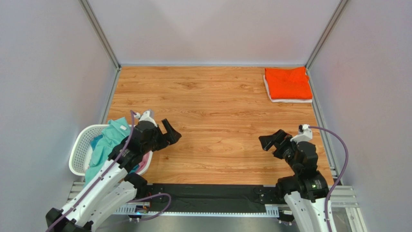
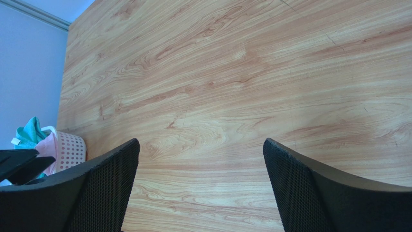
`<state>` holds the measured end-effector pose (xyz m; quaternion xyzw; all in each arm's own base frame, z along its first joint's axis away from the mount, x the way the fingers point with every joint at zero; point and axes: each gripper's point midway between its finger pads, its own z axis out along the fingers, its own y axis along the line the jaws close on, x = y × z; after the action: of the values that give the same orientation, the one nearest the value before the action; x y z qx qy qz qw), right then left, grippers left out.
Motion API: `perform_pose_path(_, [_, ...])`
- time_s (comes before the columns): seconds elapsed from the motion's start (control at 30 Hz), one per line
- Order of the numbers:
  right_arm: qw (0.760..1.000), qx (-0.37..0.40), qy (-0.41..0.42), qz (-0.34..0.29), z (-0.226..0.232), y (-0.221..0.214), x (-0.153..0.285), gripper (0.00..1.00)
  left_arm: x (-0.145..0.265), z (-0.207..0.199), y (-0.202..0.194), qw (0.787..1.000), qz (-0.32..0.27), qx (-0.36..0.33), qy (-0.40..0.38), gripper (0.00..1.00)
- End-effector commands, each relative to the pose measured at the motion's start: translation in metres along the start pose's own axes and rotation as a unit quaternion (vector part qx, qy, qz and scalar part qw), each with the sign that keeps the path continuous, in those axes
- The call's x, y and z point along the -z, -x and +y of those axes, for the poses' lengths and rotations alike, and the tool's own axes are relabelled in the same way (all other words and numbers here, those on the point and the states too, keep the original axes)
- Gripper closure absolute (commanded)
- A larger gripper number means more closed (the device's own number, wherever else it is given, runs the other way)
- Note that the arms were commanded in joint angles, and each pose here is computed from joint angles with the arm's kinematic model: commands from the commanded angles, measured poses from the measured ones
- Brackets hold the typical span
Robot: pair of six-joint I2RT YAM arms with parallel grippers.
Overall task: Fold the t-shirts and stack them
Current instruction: Grab the tshirt from the pile
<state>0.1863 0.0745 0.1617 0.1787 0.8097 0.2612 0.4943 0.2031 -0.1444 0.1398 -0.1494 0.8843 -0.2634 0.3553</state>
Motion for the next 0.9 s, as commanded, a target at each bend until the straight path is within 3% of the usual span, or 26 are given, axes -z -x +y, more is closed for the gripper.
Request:
perform_pose_path(0.0, [1.0,-0.005,0.009,-0.02,0.009,0.013,0.006,0.0,0.025,0.012,0.029,0.997,-0.064,0.002,0.051,0.0])
perform_pose_path(0.03, [1.0,-0.005,0.009,-0.022,0.009,0.013,0.006,0.0,0.034,0.017,0.041,0.993,-0.093,0.008,0.068,0.0])
perform_pose_path(0.33, [1.0,-0.006,0.012,-0.022,0.008,0.011,0.005,0.0,0.073,0.06,0.066,0.968,-0.157,0.01,0.195,0.0])
perform_pose_path(0.53, [1.0,-0.002,0.018,-0.018,0.01,0.01,0.004,0.0,0.082,0.078,0.085,0.945,-0.168,0.013,0.279,0.0])
perform_pose_path(0.87, [0.999,0.009,0.03,-0.006,0.013,0.007,0.001,0.0,0.089,0.117,0.105,0.903,-0.177,0.086,0.382,0.0])
